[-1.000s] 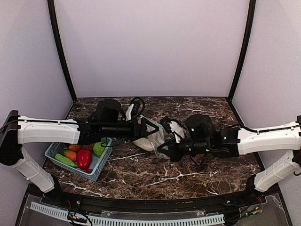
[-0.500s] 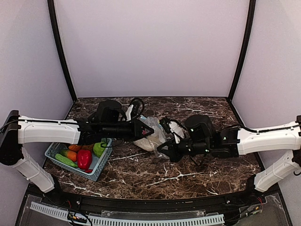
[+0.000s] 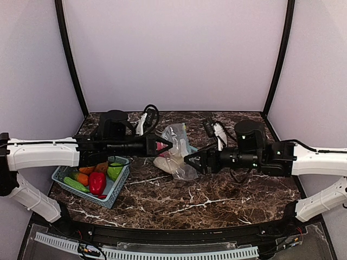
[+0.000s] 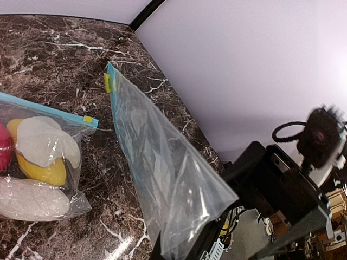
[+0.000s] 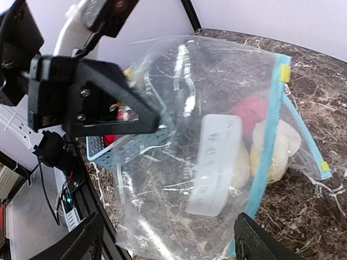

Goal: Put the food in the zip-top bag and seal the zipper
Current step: Pass from the right arm to the left, then pass from the left arm to the right

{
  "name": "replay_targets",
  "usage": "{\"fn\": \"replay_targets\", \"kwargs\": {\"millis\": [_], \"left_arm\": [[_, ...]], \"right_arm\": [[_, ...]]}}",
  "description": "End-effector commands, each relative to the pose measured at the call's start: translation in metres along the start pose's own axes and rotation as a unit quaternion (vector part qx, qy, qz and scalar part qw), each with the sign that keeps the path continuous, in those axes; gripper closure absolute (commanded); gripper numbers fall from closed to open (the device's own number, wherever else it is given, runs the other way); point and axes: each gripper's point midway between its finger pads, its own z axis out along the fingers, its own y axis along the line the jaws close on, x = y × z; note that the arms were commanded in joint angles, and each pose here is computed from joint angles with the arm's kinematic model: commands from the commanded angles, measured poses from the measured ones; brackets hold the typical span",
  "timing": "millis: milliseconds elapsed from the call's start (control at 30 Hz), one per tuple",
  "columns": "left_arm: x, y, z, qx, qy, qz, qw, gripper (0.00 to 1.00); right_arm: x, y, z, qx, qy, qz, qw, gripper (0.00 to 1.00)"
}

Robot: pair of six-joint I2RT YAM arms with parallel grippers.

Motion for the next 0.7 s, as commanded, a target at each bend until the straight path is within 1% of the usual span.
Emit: {"fn": "replay_targets", "kwargs": {"millis": [0, 100, 200, 300, 500, 567, 667], "left_arm": [[-0.002, -0.036, -0.024, 0.073, -0.006, 0.093, 0.993, 0.99], [0.001, -0.061, -0.042, 0.126, -0.002, 0.141, 0.982, 0.99], [0.005, -0.082, -0.058, 0.178, -0.001, 0.170, 0.969, 0.99], [0.012, -0.098, -0.072, 0.220, 0.008, 0.192, 0.956, 0.99], [0.020, -0.115, -0.083, 0.273, 0.026, 0.201, 0.940, 0.99], [0.023, -0.118, -0.085, 0.288, 0.031, 0.198, 0.937, 0.99], [0.024, -0.123, -0.089, 0.306, 0.032, 0.197, 0.931, 0.99]], "right_arm": [[-0.012, -0.018, -0.015, -0.004, -0.015, 0.034, 0.999, 0.17], [-0.026, -0.013, -0.027, -0.046, -0.021, 0.050, 0.997, 0.14], [-0.038, -0.006, -0.039, -0.092, -0.031, 0.062, 0.993, 0.15], [-0.051, 0.010, -0.050, -0.150, -0.043, 0.057, 0.986, 0.24], [-0.068, 0.042, -0.068, -0.238, -0.061, 0.037, 0.969, 0.35], [-0.073, 0.047, -0.072, -0.253, -0.067, 0.032, 0.965, 0.38], [-0.078, 0.049, -0.073, -0.257, -0.072, 0.029, 0.963, 0.47]]}}
